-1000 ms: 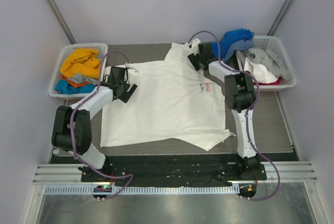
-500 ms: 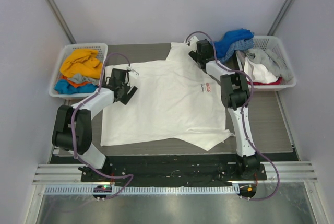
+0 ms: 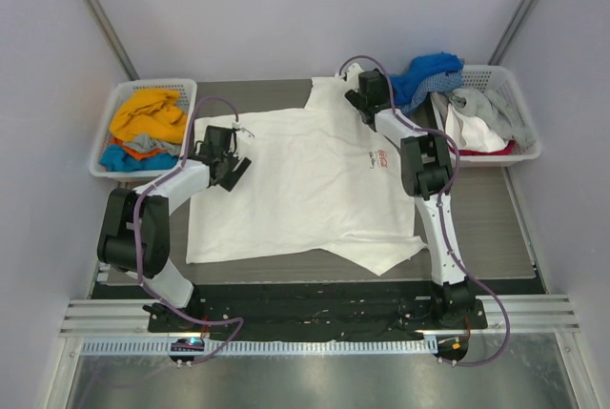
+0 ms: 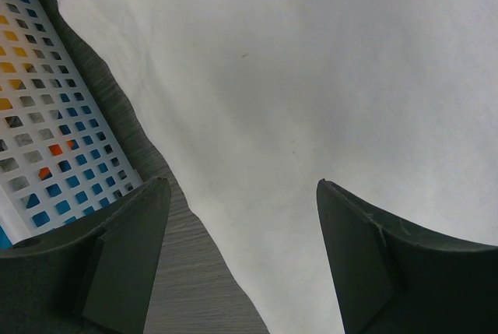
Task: Fold and stack the t-shirts
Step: Flatten out the tshirt
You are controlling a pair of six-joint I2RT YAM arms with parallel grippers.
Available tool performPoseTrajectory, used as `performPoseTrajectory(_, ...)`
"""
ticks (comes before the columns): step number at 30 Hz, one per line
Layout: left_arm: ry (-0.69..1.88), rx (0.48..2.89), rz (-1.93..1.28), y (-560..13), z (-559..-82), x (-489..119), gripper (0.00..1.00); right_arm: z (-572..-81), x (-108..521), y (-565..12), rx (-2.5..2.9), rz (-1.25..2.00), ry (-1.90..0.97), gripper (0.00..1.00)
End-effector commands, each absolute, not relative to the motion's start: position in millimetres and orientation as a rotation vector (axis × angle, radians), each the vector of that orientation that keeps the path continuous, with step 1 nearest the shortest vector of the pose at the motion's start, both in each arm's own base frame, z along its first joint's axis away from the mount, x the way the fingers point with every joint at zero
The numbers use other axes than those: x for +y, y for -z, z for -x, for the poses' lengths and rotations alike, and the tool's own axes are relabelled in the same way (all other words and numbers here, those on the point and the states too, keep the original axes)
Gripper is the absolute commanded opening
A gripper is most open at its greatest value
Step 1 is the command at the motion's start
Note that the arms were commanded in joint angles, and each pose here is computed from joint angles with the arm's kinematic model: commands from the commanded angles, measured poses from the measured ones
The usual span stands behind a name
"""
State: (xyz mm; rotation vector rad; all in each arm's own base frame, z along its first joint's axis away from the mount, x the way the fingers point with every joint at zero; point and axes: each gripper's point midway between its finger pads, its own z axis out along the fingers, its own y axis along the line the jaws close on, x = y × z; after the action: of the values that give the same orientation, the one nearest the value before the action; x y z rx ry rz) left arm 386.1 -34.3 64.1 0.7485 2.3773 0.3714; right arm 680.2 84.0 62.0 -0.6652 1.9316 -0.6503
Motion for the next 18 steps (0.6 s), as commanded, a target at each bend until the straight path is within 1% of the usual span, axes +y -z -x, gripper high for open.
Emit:
performPoseTrajectory(1, -0.388, 2.303, -0.718, -80.0, -400.7, -37.2, 0.8, -668.3, 78.6, -116.9, 1.92, 0.608, 0.619, 0.83)
performPoseTrajectory(4, -0.379, 2.283, -0.707, -87.6, -401.4, -38.6, 0.81, -658.4, 79.7, -127.7, 1.929, 0.595, 0.578, 0.84)
performPoseTrajectory(7, -0.364, 2.265, -0.693, -95.2, -401.4, -40.4, 0.81, -644.8, 83.2, -149.4, 1.935, 0.557, 0.518, 0.85)
performPoseTrajectory(8, -0.36, 2.262, -0.685, -97.2, -400.8, -40.1, 0.81, -639.1, 85.3, -165.3, 1.923, 0.545, 0.488, 0.86)
performPoseTrajectory(10, -0.349, 2.249, -0.681, -103.1, -398.8, -41.7, 0.81, -629.4, 86.4, -173.6, 1.935, 0.524, 0.452, 0.86)
performPoseTrajectory(11, -0.344, 2.242, -0.676, -106.2, -399.0, -42.4, 0.81, -624.6, 87.2, -190.0, 1.917, 0.515, 0.436, 0.87)
performPoseTrajectory(13, -0.341, 2.231, -0.67, -112.4, -396.9, -41.8, 0.81, -615.5, 85.7, -194.7, 1.921, 0.521, 0.432, 0.88)
performPoseTrajectory(14, -0.336, 2.228, -0.67, -113.7, -395.7, -42.7, 0.81, -611.3, 82.5, -208.4, 1.904, 0.514, 0.447, 0.89)
performPoseTrajectory(18, -0.325, 2.211, -0.669, -122.3, -391.7, -43.2, 0.82, -598.1, 65.8, -204.2, 1.924, 0.567, 0.536, 0.97)
